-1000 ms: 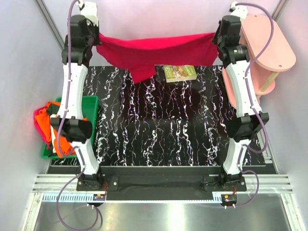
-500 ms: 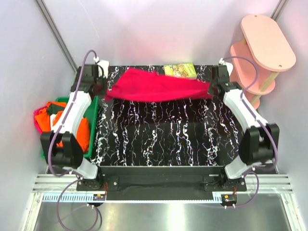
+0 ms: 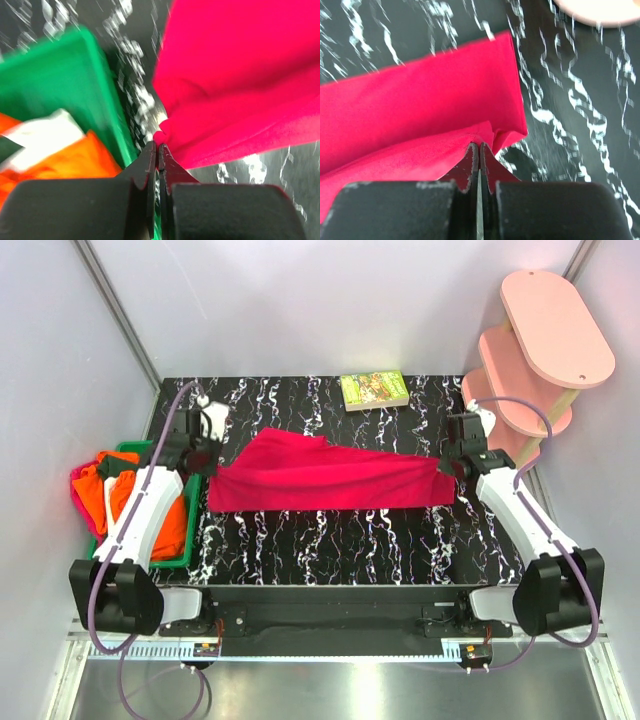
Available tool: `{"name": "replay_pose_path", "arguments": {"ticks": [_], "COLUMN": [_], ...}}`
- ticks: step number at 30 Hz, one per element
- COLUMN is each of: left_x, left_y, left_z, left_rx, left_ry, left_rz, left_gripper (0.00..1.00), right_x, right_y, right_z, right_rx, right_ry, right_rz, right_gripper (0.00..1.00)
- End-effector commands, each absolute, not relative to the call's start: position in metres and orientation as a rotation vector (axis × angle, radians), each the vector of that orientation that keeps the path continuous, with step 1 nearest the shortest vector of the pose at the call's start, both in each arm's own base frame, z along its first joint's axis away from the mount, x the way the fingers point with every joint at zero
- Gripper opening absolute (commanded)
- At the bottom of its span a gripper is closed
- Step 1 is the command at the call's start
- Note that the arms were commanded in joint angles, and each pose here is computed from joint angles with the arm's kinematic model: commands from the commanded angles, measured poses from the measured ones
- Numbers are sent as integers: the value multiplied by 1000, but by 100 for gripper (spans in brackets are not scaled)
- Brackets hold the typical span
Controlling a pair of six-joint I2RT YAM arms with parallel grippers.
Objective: Fold and stack the t-shirts
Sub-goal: Flatten out the tshirt
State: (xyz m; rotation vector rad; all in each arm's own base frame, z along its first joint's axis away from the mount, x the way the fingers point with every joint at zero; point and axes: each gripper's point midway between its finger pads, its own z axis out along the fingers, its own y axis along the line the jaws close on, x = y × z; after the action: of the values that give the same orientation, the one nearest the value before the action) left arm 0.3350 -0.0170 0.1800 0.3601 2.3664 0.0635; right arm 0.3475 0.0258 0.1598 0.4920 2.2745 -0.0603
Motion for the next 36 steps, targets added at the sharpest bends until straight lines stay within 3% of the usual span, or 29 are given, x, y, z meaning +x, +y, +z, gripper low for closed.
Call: {"name": "replay_pose_path", "arguments": {"ticks": [1,10,17,21,24,25,27,28,29,30,33,36], "left_x": [310,268,252,243,234,232,220,219,216,217,229,250], "left_y": [-24,-29,-27,-27,-25,-25,-26,-28,-28,-30,-37,-46], "left_z": [161,122,123,124,122,123,122,125,128,131,148,159], "left_rx": [424,487,562,630,699,747,809,850,863,877,847,771], "left_ry": [2418,2552,2585,2612,2654,2650,2683,2669,2664,2648,2575,2527], "left_rz": [-3,-83,-76,-94,-96,-103,-137,-154,-156,-165,-188,-218], "left_gripper": [0,0,0,5,11,13,29,40,60,68,81,81], "right_x": [323,278,258,250,241,239,236,236,238,242,258,281], "right_y": [26,23,30,41,45,45,43,43,42,41,40,42], "right_z": [157,130,129,125,125,127,135,139,144,154,175,185], "right_rx": [538,583,597,611,659,668,683,682,681,675,649,621], "right_ry": [2284,2389,2435,2546,2599,2605,2594,2581,2559,2513,2422,2368], "right_rz": [-40,-52,-17,2,4,0,-1,2,2,19,44,50], "right_gripper": [0,0,0,0,10,27,41,50,55,60,68,67]}}
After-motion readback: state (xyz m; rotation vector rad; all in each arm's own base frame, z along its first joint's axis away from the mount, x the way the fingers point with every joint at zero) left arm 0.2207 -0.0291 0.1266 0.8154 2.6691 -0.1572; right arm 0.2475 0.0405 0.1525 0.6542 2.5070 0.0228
